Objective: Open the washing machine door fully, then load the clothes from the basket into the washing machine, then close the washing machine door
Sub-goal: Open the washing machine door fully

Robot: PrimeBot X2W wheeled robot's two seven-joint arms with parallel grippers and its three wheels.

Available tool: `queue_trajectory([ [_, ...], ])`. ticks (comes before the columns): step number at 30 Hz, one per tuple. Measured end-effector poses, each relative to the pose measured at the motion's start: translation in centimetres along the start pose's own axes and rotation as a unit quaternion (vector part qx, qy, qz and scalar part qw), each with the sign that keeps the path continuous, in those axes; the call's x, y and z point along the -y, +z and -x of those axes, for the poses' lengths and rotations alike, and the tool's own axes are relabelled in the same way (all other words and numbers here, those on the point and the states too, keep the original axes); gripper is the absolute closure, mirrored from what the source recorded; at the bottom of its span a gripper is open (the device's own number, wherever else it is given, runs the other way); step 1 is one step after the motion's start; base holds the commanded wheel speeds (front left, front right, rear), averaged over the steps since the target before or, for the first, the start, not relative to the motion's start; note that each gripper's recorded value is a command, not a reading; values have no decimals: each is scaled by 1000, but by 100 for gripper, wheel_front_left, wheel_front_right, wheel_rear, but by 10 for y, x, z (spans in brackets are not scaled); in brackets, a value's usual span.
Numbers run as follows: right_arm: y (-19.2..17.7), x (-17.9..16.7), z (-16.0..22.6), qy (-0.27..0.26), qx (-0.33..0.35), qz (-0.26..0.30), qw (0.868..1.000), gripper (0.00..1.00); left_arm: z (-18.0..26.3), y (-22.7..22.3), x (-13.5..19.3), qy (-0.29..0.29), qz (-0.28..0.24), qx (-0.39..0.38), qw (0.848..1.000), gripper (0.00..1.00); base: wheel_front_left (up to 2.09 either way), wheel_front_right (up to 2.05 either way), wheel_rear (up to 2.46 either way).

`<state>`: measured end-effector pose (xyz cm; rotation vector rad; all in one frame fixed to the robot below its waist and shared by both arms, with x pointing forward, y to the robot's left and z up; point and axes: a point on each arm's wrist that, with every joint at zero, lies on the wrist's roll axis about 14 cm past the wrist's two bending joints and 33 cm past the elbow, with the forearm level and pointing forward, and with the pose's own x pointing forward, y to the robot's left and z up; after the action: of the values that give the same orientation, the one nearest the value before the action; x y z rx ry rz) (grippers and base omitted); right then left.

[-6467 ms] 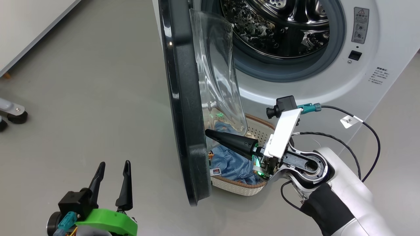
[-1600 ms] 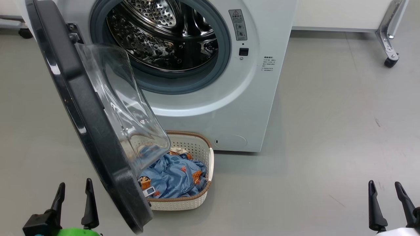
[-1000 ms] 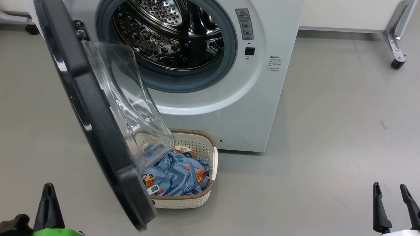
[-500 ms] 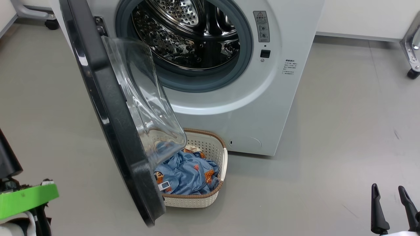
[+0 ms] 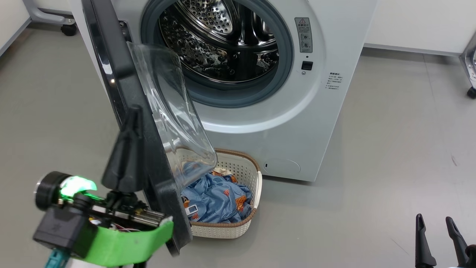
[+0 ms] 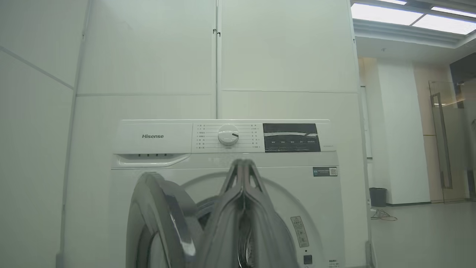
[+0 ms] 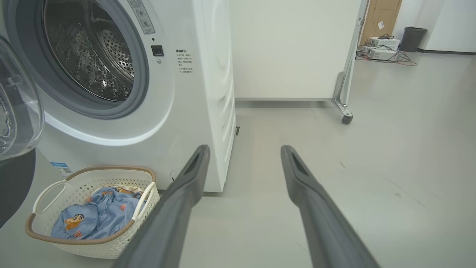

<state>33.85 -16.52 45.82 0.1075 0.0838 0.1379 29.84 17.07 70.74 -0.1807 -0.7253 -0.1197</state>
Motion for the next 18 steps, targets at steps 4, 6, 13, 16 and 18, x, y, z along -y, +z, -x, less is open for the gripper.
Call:
queue_trajectory([
  [4,0,-2,0,1,1,-3,1000,0,5,-14,28,-33,38,-32,998,100,0,0,0],
  [6,0,-2,0,1,1,-3,1000,0,10,-21,40,-46,50,-54,996,100,0,0,0],
  [13,-1,-5,-2,3,0,-5,1000,0,33,-53,71,-76,92,-141,983,100,0,0,0],
  [16,-1,-7,-3,6,-2,-6,1000,0,41,-65,74,-75,98,-172,977,100,0,0,0],
  [18,-2,-8,-4,9,-3,-6,1000,0,45,-72,72,-71,100,-191,974,100,0,0,0],
])
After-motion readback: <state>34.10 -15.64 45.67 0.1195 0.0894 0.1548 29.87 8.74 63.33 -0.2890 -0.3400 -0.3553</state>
